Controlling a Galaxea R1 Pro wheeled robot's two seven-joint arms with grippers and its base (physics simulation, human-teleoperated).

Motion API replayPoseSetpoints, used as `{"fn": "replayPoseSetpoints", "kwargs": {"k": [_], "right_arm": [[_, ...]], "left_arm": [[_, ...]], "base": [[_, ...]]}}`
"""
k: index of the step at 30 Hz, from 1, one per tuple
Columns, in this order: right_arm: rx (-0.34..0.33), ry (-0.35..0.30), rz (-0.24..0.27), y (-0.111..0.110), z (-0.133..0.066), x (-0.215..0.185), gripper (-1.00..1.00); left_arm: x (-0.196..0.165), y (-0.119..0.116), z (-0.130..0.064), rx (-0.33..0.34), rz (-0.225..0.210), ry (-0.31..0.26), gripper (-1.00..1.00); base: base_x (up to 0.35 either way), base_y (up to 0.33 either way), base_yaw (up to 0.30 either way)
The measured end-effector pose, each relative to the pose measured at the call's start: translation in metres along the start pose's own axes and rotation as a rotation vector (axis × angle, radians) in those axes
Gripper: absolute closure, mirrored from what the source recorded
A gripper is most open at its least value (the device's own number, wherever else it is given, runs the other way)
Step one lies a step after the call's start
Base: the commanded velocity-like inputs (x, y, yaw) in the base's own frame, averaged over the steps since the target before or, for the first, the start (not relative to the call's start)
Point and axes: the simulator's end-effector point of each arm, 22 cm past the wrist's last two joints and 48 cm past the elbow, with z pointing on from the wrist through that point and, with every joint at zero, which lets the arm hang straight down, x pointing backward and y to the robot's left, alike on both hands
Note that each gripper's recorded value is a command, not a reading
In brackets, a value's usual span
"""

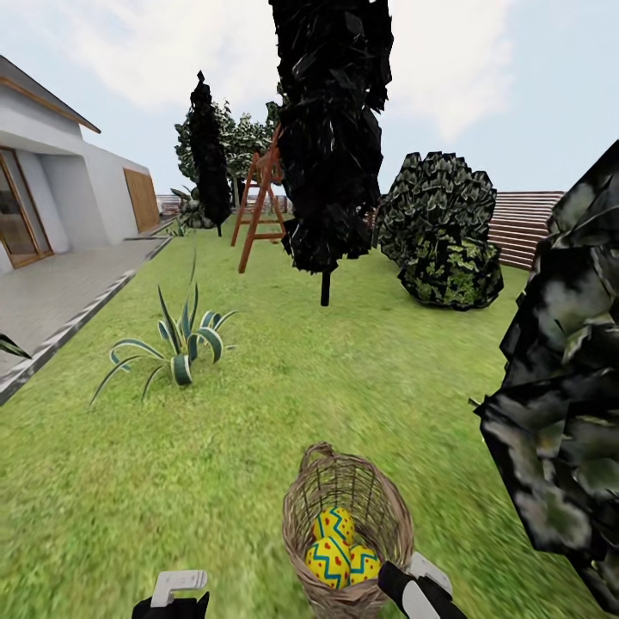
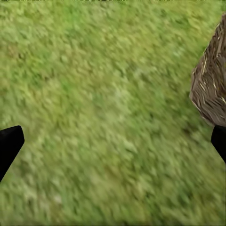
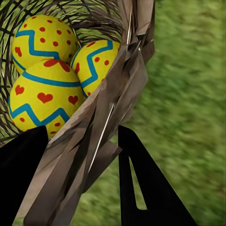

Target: Take the three Easter eggs out of the wicker basket on the lawn in the garden, then place them on the lawn next to a single tree (choose any tree) so that all three eggs are next to the same tree and none are left in the basket.

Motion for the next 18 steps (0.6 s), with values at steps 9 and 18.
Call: {"fn": "replayPoseSetpoints", "kwargs": {"k": [9, 18], "right_arm": [[-0.024, 0.004, -0.033, 0.016, -0.014, -0.002, 1.00], [-0.032, 0.001, -0.062, 0.019, -0.015, -0.002, 1.00]], "left_arm": [[-0.010, 0.000, -0.011, -0.001, 0.001, 0.001, -1.00], [-0.011, -0.001, -0.012, 0.003, -0.002, -0.002, -1.00]], "base": [[0.000, 0.000, 0.000], [0.002, 0.000, 0.000]]}}
